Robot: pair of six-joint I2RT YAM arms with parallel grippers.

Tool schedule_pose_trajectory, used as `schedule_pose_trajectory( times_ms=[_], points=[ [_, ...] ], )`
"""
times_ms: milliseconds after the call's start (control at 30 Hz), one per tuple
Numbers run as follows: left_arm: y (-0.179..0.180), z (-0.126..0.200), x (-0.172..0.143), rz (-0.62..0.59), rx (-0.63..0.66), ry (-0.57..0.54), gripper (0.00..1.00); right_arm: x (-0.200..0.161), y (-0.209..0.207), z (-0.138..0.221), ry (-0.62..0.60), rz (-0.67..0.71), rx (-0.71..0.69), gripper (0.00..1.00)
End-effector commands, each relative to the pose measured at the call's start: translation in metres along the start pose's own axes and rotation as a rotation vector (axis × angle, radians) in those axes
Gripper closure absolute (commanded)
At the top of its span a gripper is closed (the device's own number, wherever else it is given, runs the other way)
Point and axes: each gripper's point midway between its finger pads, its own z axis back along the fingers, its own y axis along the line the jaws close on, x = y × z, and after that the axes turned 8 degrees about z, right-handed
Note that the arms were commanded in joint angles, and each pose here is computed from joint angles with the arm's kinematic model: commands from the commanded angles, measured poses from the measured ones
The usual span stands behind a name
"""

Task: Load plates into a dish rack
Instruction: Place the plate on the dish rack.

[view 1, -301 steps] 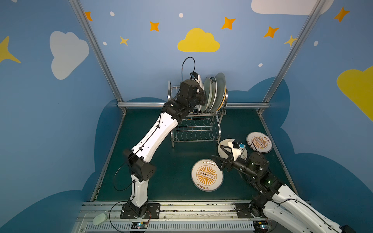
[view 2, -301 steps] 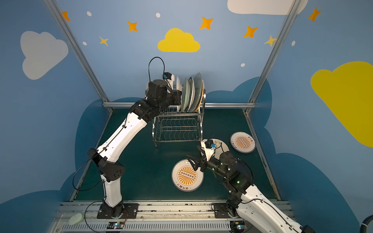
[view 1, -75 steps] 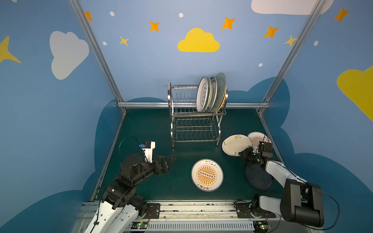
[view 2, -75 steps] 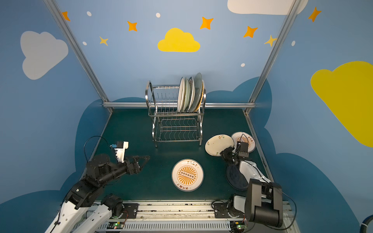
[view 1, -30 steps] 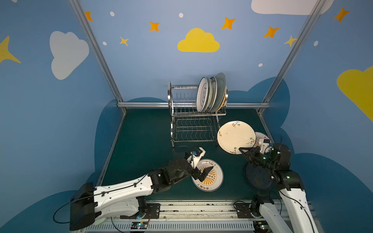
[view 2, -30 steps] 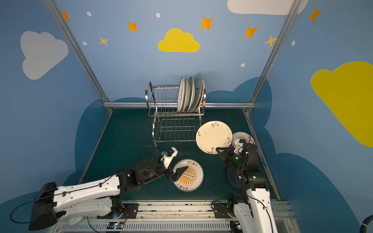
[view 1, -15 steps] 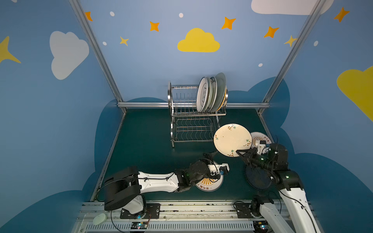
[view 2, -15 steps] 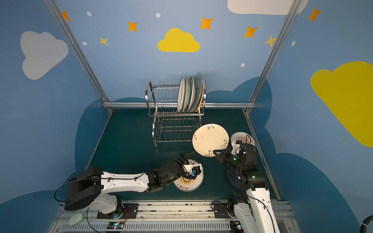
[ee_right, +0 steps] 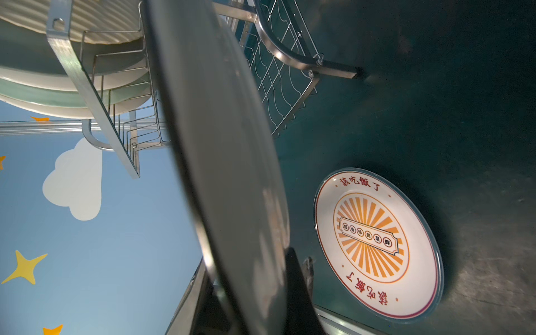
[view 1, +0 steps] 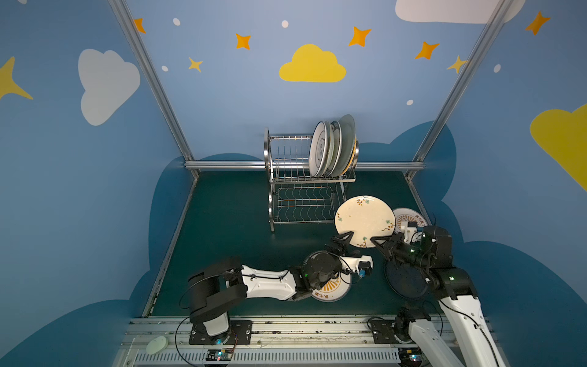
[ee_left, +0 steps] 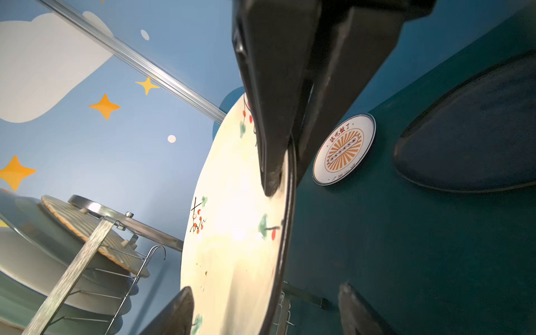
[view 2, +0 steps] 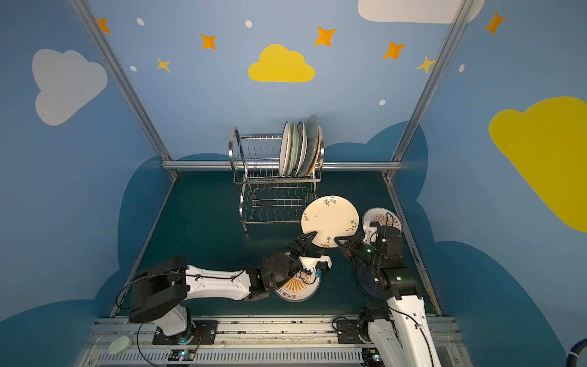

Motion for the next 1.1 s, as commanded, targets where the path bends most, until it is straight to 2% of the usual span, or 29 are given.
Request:
schedule_pose_trajectory(
  times_ms=[0, 500, 900, 967, 1067],
  points=[
    [0.01, -0.008, 0.002, -0.029, 0.049, 0.0, 0.26, 0.009, 0.041, 0.014, -0.042, 0.106, 0.126, 1.0],
    [0.021, -0.022, -0.007, 0.01, 0.076, 0.028, 0.58, 0.003, 0.04, 0.016, -0.028, 0.102, 0.12, 1.0],
    [0.026, -0.016, 0.001, 0.037, 0.089, 0.023, 0.96, 0.004, 0.049, 0.015, -0.022, 0.114, 0.131, 1.0],
    [0.027, -0.012, 0.003, 0.045, 0.09, 0.022, 0.96, 0.005, 0.052, 0.016, -0.022, 0.126, 0.136, 1.0],
    [0.028, -0.001, 0.008, 0.072, 0.076, 0.016, 0.96, 0.009, 0.058, 0.016, -0.028, 0.149, 0.137, 0.74]
  ],
)
